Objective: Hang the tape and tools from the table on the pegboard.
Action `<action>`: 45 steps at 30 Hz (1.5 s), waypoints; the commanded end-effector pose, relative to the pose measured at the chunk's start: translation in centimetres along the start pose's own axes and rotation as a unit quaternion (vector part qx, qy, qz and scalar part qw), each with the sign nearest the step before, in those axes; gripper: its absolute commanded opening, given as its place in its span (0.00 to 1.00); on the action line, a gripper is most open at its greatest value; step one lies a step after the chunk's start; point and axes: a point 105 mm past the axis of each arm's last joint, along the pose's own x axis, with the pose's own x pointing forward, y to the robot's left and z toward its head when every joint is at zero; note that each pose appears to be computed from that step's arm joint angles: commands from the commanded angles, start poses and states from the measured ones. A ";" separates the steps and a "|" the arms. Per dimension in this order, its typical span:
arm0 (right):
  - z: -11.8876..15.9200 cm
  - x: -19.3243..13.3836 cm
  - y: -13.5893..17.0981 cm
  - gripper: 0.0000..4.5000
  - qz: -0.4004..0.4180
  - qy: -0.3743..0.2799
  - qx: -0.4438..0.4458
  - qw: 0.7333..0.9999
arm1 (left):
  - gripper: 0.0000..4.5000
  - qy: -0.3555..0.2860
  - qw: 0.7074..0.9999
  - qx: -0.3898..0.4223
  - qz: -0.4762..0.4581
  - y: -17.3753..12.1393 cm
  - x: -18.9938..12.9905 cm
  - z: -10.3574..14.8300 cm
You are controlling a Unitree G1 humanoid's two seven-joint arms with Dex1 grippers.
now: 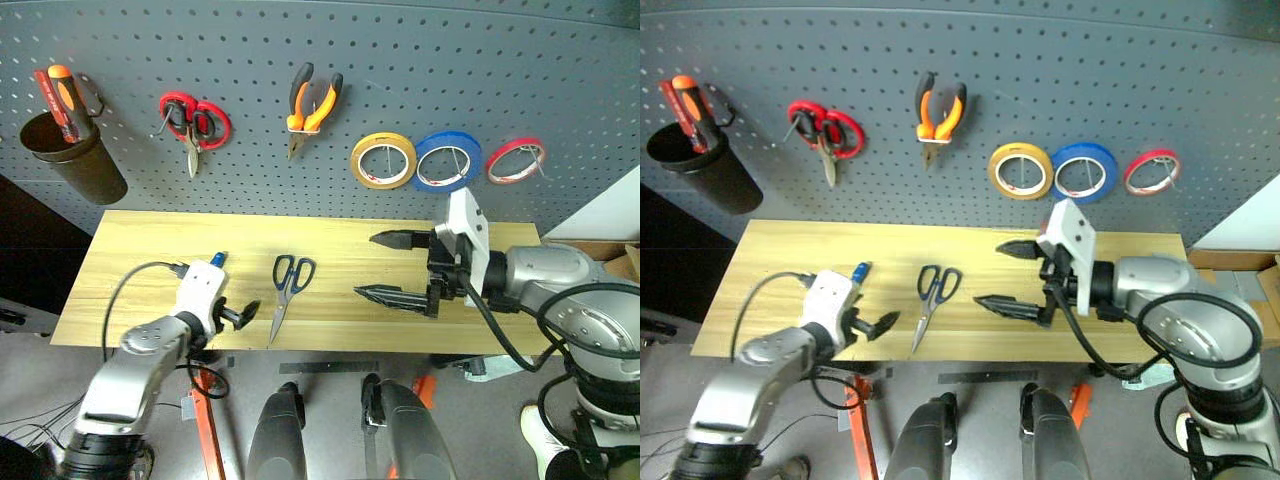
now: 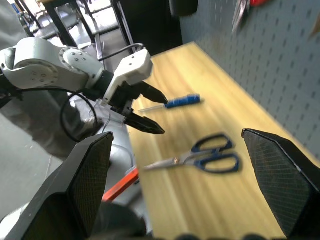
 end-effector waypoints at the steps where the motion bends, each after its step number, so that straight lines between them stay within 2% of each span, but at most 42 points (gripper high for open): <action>1: -0.2 0.1 1.2 0.99 0.015 0.005 -0.008 1.000 | 1.00 0.018 1.000 -0.004 -0.004 -3.0 0.8 -0.1; 7: -0.9 0.5 2.1 0.99 0.021 0.015 -0.009 1.000 | 1.00 0.052 0.998 -0.008 0.019 -5.4 3.0 -0.5; 9: -1.0 0.5 2.2 0.99 0.021 0.018 -0.010 1.000 | 1.00 0.079 0.996 0.004 0.034 -5.4 3.7 -1.1; 14: -1.3 0.2 1.9 0.99 0.011 0.026 -0.009 1.000 | 1.00 0.074 0.993 -0.059 0.070 -4.8 4.4 -0.7; 24: -0.5 0.7 1.8 0.99 0.010 0.028 -0.027 0.999 | 1.00 0.082 0.989 -0.088 0.085 -3.4 5.2 -0.4; 27: 0.0 0.7 1.6 1.00 0.010 0.027 -0.035 0.999 | 0.81 0.084 0.989 -0.092 0.081 -3.4 4.8 -0.7; 35: 0.2 0.7 0.7 1.00 -0.001 0.026 -0.041 0.999 | 0.19 0.081 0.987 -0.115 0.072 -2.6 4.2 -1.6; 37: 0.1 0.6 0.6 1.00 -0.003 0.026 -0.040 0.999 | 0.13 0.080 0.988 -0.111 0.074 -2.0 4.1 -2.0; 40: 0.0 0.6 0.5 1.00 -0.004 0.026 -0.038 0.999 | 0.13 0.071 0.990 -0.099 0.066 -1.5 3.8 -2.2; 45: 0.4 0.6 0.1 1.00 -0.015 0.017 -0.046 0.999 | 0.12 -0.029 0.997 -0.061 0.031 -0.2 1.9 0.4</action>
